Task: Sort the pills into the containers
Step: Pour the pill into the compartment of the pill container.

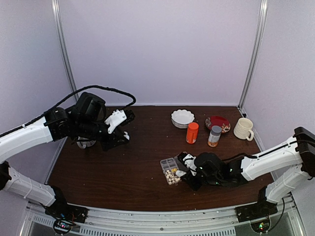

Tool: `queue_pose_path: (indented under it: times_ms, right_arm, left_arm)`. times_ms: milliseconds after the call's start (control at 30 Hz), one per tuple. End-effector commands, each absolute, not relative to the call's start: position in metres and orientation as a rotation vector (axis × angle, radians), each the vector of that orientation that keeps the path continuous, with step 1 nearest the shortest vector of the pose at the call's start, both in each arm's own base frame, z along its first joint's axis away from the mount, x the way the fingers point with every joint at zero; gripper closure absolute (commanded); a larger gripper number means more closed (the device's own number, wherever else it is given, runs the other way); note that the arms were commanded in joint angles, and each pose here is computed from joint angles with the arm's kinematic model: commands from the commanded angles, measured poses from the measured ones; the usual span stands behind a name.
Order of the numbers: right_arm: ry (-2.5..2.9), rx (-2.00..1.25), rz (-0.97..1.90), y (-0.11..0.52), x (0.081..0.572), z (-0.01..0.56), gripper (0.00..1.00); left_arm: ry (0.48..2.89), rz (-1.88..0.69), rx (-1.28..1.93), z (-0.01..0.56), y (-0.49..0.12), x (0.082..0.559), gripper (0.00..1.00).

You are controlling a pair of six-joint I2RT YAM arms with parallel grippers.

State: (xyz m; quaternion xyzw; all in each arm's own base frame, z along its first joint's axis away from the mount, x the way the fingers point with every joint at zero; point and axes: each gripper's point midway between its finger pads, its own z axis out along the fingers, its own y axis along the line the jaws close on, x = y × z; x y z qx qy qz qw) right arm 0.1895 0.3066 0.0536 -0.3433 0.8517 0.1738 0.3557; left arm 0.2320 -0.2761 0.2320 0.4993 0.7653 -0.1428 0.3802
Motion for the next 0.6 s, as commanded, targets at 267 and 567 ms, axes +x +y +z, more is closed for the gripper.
queue_pose_path:
  times_ms: [267, 567]
  right_arm:
    - [2.196, -0.897, 0.407, 0.3112, 0.1944, 0.0622, 1.00]
    - [2.169, -0.883, 0.466, 0.3157, 0.1923, 0.0681, 1.00]
  left_arm:
    - [1.911, -0.382, 1.264, 0.2472, -0.2807, 0.2361, 1.00]
    - [1.909, -0.385, 1.266, 0.2478, -0.2814, 0.2358, 1.00]
